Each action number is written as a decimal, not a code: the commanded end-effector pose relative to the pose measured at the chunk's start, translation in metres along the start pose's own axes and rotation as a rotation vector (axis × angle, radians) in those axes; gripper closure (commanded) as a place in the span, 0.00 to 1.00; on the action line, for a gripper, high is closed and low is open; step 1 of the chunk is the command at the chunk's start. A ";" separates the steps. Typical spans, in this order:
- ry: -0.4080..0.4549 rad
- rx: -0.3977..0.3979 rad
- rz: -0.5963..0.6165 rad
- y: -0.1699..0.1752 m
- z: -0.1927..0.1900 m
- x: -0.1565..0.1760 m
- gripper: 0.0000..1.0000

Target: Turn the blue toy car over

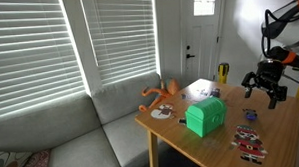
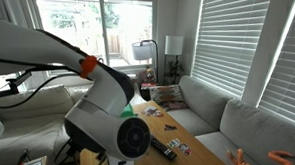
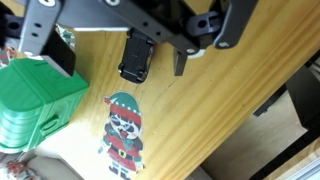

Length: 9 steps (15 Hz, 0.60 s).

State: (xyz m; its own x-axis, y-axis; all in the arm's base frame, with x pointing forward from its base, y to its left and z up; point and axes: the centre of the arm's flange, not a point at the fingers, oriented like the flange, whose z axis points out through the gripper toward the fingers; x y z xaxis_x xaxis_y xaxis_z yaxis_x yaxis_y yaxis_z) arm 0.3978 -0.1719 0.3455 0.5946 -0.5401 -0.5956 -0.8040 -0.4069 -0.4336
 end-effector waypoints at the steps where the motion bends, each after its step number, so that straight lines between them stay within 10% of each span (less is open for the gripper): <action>1: -0.150 0.093 0.058 0.003 -0.006 0.031 0.00; 9: -0.327 0.098 0.182 0.024 -0.006 0.067 0.00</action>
State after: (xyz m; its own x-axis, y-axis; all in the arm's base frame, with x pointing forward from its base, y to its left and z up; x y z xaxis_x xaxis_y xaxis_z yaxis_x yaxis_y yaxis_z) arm 0.4037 -0.2067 0.3056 0.4595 -0.3688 -0.8080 -0.8847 -0.2701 -0.3798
